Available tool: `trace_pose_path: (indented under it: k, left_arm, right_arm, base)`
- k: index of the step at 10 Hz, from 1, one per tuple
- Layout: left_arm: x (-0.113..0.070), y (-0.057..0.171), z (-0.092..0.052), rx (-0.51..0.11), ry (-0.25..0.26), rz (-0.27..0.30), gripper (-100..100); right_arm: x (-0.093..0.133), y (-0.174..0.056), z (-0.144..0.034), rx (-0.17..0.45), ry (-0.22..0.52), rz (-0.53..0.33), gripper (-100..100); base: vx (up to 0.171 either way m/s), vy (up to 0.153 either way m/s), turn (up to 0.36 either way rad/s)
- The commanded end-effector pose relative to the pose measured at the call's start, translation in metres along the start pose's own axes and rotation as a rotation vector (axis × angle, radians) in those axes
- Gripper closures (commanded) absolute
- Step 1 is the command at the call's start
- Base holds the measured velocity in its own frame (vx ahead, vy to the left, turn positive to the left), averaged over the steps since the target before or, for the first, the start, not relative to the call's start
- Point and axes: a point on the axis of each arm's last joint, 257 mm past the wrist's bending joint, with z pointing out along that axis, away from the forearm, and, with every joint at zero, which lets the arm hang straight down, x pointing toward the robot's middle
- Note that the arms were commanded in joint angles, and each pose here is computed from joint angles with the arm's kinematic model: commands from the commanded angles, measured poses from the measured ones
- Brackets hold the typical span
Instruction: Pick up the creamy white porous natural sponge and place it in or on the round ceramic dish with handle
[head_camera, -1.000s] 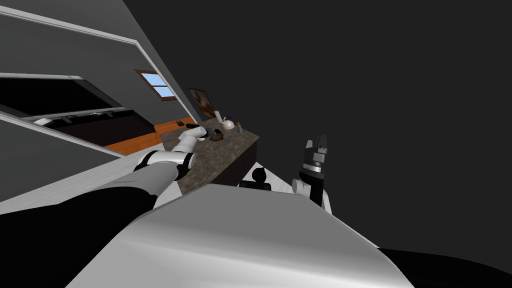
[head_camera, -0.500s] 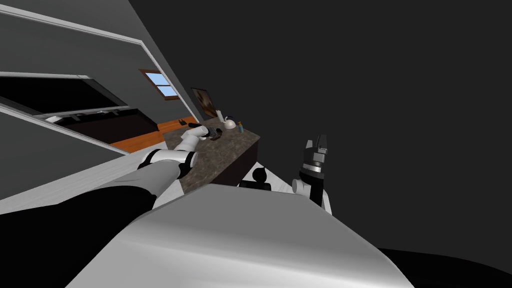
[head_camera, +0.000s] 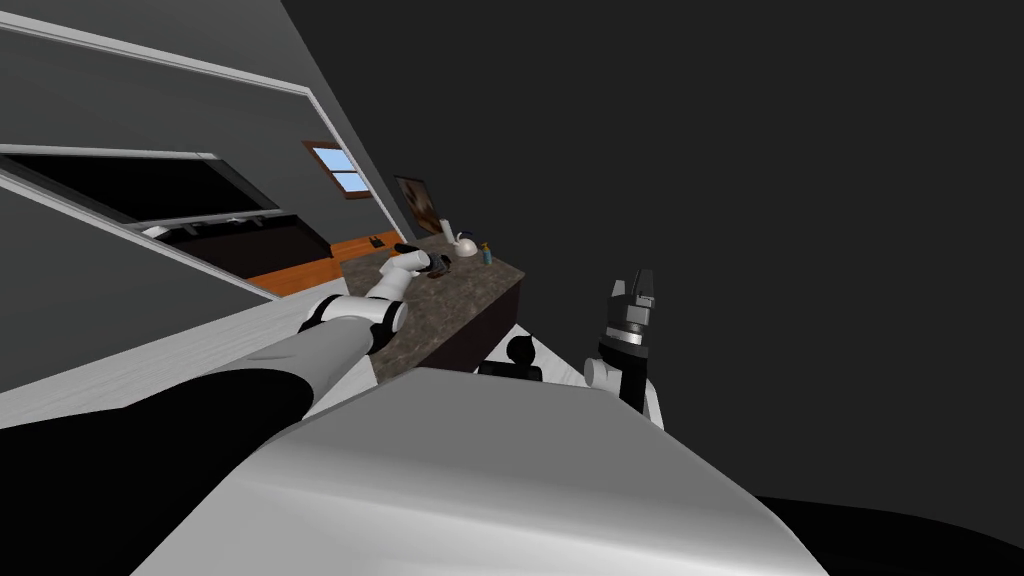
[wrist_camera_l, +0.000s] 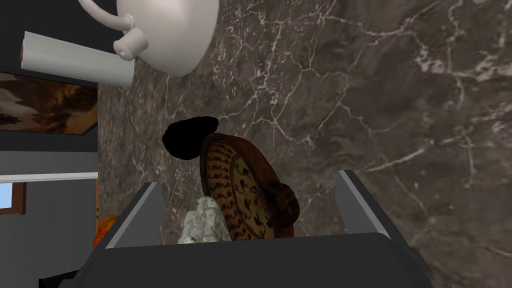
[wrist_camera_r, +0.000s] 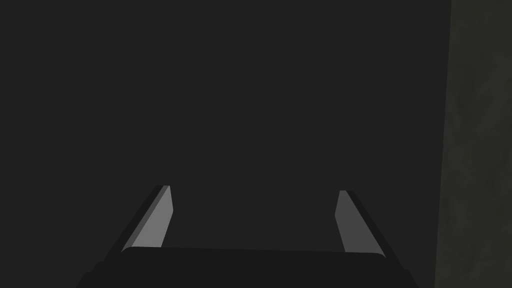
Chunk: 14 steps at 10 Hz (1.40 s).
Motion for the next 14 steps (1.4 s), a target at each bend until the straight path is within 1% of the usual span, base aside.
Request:
trace_pose_path:
  k: [1, 2, 5, 11, 12, 13, 14]
  left_arm:
    - [0.001, 0.002, 0.0, 0.001, 0.001, 0.001, -100]
    - [0.039, 0.016, 0.006, -0.023, 0.034, 0.023, -100]
    - [0.04, 0.017, 0.006, -0.024, 0.035, 0.023, -100]
    - [0.04, 0.017, 0.006, -0.024, 0.035, 0.023, -100]
    - [0.046, 0.002, -0.001, -0.024, 0.038, 0.024, -100]
    - [0.048, -0.003, -0.004, -0.024, 0.039, 0.025, -100]
    - [0.051, -0.013, -0.01, -0.024, 0.041, 0.026, -100]
  right_arm:
    - [0.0, 0.0, 0.0, 0.0, 0.0, 0.0, 0]
    - [0.0, 0.0, 0.0, 0.0, 0.0, 0.0, 0]
    - [0.0, 0.0, 0.0, 0.0, 0.0, 0.0, 0]
    - [0.0, 0.0, 0.0, 0.0, 0.0, 0.0, 0]
    - [0.0, 0.0, 0.0, 0.0, 0.0, 0.0, 0]
    - [0.0, 0.0, 0.0, 0.0, 0.0, 0.0, 0]
    - [0.0, 0.0, 0.0, 0.0, 0.0, 0.0, 0]
  base:
    - [-0.004, 0.04, 0.03]
    - [-0.014, 0.022, 0.098]
    - [-0.01, -0.007, 0.069]
    - [-0.001, 0.003, 0.005]
    - [-0.01, -0.02, 0.022]
    - [-0.007, -0.027, 0.007]
    - [-0.009, -0.028, 0.008]
